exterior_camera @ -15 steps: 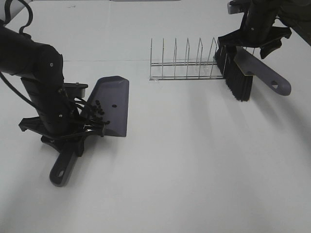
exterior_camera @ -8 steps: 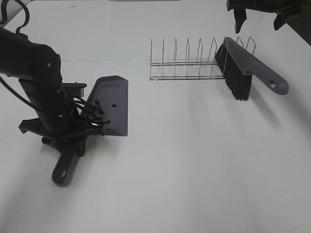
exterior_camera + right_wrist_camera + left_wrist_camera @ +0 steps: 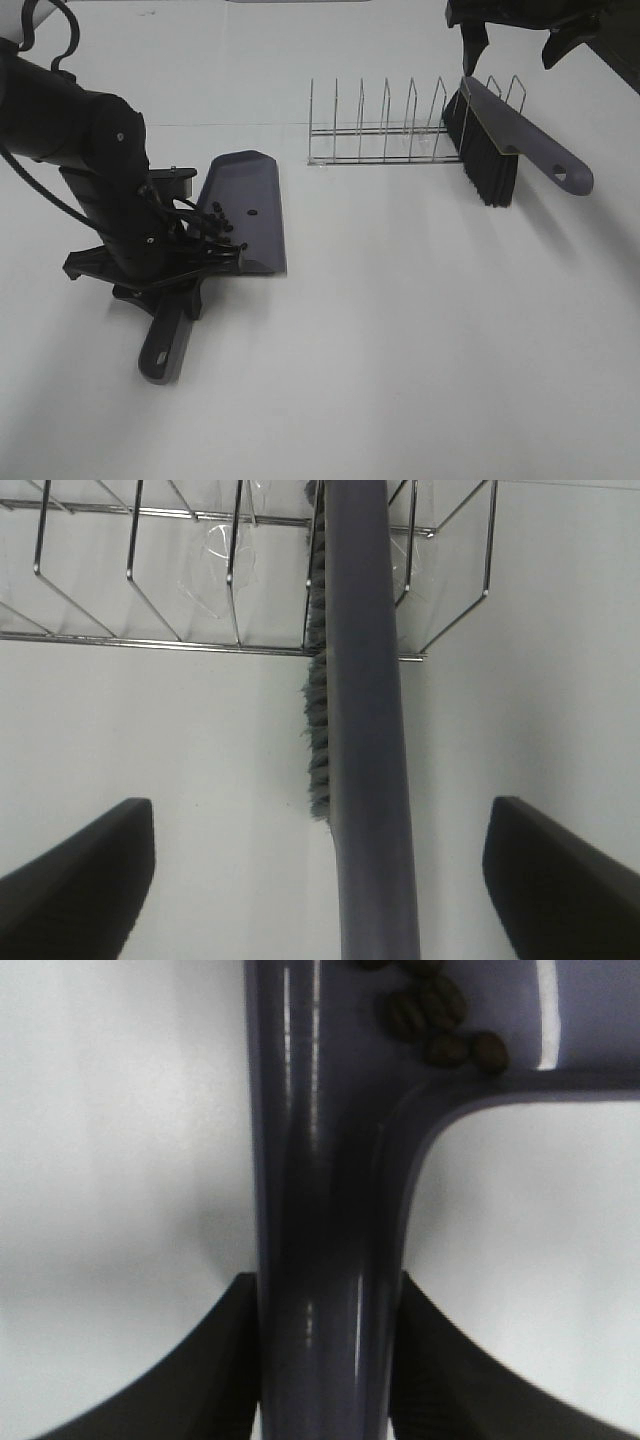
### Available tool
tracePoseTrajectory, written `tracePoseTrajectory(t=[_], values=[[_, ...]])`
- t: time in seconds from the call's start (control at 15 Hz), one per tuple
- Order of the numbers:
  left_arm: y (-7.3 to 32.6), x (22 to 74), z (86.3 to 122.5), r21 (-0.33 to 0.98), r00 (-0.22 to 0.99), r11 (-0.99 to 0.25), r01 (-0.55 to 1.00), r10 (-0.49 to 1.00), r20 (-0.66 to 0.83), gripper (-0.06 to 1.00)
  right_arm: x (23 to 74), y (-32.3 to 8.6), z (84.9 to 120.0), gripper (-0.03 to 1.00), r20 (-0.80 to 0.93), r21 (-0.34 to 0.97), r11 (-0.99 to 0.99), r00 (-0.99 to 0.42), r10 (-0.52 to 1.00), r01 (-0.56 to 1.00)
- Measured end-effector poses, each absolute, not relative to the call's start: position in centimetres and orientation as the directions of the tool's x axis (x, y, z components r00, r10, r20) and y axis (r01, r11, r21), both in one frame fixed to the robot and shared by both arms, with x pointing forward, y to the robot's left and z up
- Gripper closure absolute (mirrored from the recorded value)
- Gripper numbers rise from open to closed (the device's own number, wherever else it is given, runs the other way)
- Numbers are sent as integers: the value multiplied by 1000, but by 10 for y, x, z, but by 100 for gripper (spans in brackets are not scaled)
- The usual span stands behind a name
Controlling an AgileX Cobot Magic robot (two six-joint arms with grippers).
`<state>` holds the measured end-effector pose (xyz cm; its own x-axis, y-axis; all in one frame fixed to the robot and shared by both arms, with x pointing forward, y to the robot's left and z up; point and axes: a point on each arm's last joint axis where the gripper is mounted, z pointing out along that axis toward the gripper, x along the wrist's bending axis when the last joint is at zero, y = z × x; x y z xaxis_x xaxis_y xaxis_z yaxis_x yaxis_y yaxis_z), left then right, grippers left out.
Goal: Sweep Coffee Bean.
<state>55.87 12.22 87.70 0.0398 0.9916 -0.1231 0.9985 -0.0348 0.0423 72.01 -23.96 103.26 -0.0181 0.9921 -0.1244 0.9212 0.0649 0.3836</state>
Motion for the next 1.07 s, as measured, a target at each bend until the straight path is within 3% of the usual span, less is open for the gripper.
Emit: tracePoseTrajectory(t=[0.13,0.27,0.33,0.6,0.8,1.0,1.07], values=[[122,558,877,38,32,-28,999,992,-124,58,718,-240,1032,21,-131,364,72,-25,991,928],[123,557,877,19,29,-27,999,993,-118,28,718,-240,1032,21,-132,358,71,-25,991,931],[122,557,878,11,33,-32,999,993,-116,19,717,-240,1031,21,-133,351,70,-25,991,934],[119,564,915,48,73,-67,997,990,-123,18,716,-240,1032,21,-141,337,92,-46,989,937],[131,557,985,158,145,-131,979,986,-79,18,707,-237,1044,21,-90,346,76,-47,995,935],[157,521,1050,165,146,-143,976,989,-2,18,685,-238,1056,21,-56,327,64,-48,997,943],[170,497,1087,252,143,-130,959,989,-35,18,660,-241,1061,21,-54,294,64,-50,997,954]])
